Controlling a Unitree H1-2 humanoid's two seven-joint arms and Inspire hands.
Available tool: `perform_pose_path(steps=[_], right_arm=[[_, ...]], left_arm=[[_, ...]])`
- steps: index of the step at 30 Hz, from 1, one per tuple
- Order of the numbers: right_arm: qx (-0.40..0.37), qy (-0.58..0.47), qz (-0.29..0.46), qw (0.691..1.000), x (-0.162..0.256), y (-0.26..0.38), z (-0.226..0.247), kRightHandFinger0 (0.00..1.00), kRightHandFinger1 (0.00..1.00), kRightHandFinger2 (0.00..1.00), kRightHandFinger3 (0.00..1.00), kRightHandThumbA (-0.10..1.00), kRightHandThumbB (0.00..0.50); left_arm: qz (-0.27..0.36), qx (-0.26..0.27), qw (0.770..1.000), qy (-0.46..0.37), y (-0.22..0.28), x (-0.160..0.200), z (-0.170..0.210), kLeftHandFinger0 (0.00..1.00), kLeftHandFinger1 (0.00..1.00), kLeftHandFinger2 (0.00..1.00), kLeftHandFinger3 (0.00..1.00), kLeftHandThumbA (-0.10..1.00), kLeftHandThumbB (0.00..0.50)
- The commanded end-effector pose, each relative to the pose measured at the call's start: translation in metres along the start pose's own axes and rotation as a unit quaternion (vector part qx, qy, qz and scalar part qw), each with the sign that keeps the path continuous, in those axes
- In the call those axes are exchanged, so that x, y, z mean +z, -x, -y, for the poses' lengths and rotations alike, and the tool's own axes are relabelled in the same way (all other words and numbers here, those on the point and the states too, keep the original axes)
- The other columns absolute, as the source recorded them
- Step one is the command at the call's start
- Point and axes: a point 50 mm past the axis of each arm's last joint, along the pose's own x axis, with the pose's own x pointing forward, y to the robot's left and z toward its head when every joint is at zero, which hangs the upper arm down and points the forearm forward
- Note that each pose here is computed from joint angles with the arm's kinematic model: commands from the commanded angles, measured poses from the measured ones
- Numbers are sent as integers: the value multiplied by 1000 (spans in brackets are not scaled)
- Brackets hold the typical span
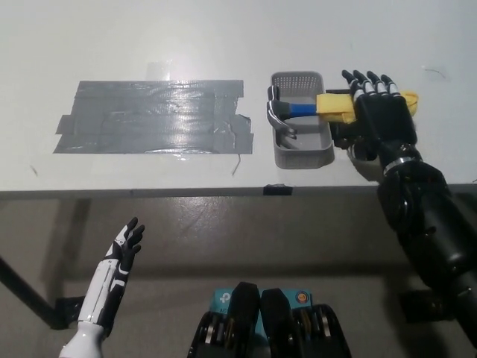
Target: The robot picks the hammer with right hand and hits the black area on the desk and places it back.
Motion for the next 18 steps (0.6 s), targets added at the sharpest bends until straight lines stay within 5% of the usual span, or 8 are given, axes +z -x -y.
perform_pose_path(steps=[1,18], right_arm=[[-62,9,15,998,13,-20,35,1000,1000,1000,1000,1000,327],[-54,20,4,998,9,-29,33,1000,1000,1000,1000,1000,320]], left_arm=[[40,-5,999,-12,-4,13,-4,1000,1000,1000,1000,1000,134],[44,-4,999,-12,-6,14,-5,1000,1000,1000,1000,1000,115]])
